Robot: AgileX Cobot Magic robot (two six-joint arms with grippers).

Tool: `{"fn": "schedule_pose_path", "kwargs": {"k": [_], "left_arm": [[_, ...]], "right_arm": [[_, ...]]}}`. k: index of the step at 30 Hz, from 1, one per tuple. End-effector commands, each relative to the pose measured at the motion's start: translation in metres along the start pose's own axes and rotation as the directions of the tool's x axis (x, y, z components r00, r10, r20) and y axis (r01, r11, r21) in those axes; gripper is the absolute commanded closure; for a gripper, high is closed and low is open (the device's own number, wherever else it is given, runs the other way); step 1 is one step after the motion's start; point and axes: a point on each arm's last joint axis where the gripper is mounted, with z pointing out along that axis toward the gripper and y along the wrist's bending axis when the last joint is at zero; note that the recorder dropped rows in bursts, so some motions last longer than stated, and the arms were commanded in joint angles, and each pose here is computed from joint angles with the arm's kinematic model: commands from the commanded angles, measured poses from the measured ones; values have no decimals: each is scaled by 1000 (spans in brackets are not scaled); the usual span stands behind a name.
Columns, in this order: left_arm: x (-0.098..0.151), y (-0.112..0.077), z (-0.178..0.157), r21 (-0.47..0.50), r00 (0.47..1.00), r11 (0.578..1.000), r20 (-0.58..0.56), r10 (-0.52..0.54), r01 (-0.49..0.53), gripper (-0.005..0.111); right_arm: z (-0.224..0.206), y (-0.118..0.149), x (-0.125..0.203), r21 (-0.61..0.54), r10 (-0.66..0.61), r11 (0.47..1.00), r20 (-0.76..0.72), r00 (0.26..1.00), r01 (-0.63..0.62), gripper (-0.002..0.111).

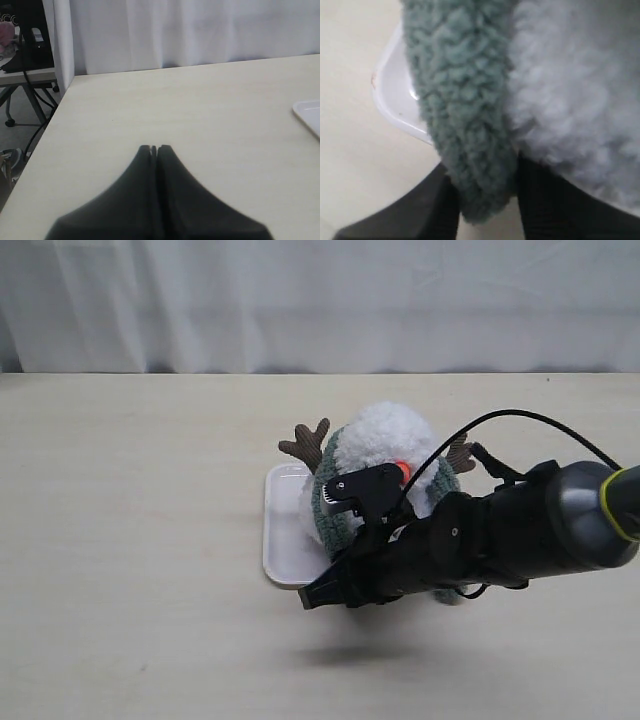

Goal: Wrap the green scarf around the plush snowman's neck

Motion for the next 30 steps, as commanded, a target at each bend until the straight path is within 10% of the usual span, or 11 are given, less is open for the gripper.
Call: {"fn": "schedule_pose_path", "kwargs": {"k": [1, 23, 30], "left_arm": [[0, 0, 0, -2, 1000, 1000, 10, -4, 4, 107], [0, 0, 0, -2, 1000, 1000, 10, -4, 4, 107], [0, 0, 0, -2, 1000, 1000, 10, -4, 4, 107]], "right_arm": [[1, -1, 0, 9, 5, 1000, 13, 1000, -5, 100], [-72, 17, -7, -161, -325, 936, -49, 944, 314, 104], [-72, -4, -1, 13, -427, 900, -185, 885, 437, 104]]}}
